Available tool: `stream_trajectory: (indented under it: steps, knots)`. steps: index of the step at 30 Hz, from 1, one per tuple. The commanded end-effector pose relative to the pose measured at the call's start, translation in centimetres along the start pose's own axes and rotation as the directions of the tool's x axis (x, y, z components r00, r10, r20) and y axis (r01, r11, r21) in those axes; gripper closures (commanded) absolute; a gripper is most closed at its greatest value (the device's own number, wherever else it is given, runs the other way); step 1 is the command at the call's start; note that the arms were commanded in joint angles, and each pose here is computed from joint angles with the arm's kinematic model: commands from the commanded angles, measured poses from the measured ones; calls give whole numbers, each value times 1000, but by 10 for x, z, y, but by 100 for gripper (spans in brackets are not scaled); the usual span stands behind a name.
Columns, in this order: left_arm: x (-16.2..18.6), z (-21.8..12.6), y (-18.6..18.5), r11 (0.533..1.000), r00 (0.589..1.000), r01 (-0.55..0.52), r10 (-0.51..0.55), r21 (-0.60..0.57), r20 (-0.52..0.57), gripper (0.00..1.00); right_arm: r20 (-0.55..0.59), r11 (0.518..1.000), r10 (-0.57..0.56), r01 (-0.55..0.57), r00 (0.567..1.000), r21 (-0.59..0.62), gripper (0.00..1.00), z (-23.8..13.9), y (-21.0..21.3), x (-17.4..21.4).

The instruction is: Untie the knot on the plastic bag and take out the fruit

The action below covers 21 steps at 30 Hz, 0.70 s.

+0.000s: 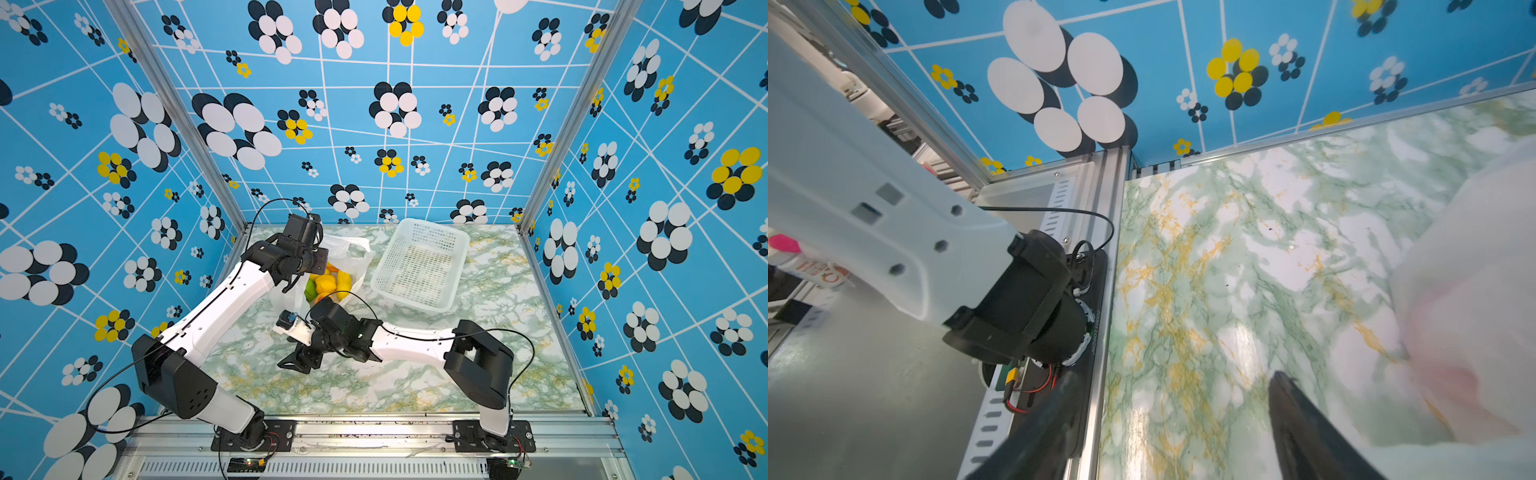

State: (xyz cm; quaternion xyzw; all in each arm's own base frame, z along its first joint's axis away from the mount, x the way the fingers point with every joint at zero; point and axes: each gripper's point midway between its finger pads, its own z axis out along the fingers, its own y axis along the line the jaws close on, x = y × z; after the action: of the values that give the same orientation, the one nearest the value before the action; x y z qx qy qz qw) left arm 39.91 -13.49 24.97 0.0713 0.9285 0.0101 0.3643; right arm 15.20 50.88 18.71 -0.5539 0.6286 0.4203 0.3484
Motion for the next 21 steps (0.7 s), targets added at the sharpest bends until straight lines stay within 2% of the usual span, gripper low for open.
stream_trajectory:
  steps: [1, 6, 8, 12, 16, 19, 21]
  knots:
    - [-18, -15, 21, 997, 995, 74, -75, 12, 64, 100, 103, 987, -140, 131, 985, 89, 22, -34, 0, -29]
    - [-24, -31, 21, 996, 991, 77, -82, 51, 110, 100, 133, 963, -204, 174, 970, 206, 18, -68, -13, -26]
    - [-25, -35, 19, 996, 990, 70, -76, 57, 120, 100, 146, 956, -182, 140, 972, 256, 18, -83, -31, -26]
    - [-27, -37, 20, 995, 989, 75, -83, 66, 122, 100, 192, 957, -126, 68, 973, 281, 17, -110, -57, -23]
    - [-28, -40, 22, 995, 987, 75, -83, 63, 135, 100, 204, 935, -115, 36, 972, 354, 1, -122, -73, -23]
    - [-29, -43, 21, 994, 986, 75, -86, 80, 142, 100, 208, 906, -67, -27, 976, 422, 1, -130, -101, -17]
    - [-29, -43, 20, 994, 986, 73, -85, 84, 142, 100, 236, 901, -3, -100, 972, 423, 7, -136, -120, -14]
